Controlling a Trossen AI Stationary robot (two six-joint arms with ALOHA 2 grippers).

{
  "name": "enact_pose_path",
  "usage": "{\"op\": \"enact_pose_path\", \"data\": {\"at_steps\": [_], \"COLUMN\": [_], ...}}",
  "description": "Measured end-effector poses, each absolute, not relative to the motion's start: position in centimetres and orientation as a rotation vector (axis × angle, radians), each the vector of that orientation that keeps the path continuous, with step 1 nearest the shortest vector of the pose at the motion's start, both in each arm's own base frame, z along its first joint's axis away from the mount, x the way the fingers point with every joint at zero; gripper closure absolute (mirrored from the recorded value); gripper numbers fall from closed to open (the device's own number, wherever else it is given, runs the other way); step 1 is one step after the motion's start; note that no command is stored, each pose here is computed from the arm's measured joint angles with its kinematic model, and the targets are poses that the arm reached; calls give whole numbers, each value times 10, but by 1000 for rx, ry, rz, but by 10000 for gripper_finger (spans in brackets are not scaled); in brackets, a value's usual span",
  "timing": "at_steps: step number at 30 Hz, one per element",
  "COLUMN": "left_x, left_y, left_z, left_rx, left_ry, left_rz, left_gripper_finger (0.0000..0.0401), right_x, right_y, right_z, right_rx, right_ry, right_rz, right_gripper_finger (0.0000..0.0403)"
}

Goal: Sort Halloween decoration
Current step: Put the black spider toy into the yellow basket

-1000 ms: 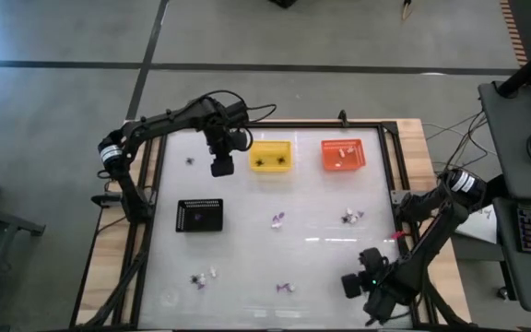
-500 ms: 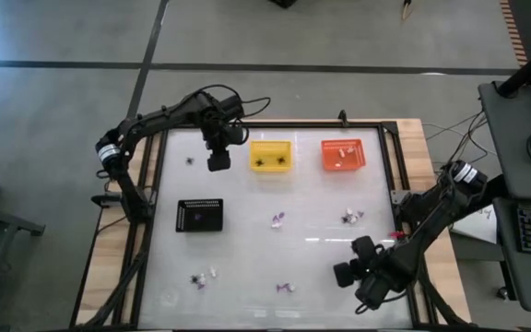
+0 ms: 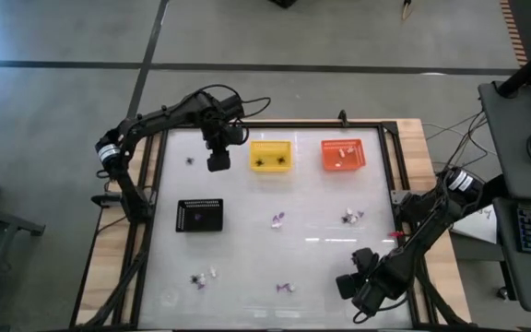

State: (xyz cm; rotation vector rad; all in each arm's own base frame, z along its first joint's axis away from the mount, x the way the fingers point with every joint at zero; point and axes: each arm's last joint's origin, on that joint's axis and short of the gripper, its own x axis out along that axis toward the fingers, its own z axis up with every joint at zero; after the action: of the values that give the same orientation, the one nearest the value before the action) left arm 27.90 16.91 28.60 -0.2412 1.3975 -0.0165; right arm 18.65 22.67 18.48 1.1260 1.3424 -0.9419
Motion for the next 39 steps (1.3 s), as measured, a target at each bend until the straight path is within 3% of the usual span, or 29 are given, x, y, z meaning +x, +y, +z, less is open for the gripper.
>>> {"op": "enact_pose_path", "data": {"at_steps": [8,18,22,31,39], "left_x": [279,279,279,279,279], "left_y": [169,169,169,169,169], "left_z": [286,286,286,286,286], "left_rx": [-245,-251,-250,-250,-248], "left_ry": [1398,1401,1400,1398,1400], "left_rz": [-15,-13,-13,-13,-16], "left_gripper_finger": [306,306,306,306,306], "right_x": [181,186,185,183,183], "right_y": [228,237,236,234,234], "right_z": [170,137,131,125,142], "right_rx": [1144,1115,1099,1092,1133], "right_ry": [1322,1378,1374,1390,1393], "right_rz": [-1052,-1122,-1133,-1132,-1072], "right_gripper_finger": [238,236,264,385,393]}}
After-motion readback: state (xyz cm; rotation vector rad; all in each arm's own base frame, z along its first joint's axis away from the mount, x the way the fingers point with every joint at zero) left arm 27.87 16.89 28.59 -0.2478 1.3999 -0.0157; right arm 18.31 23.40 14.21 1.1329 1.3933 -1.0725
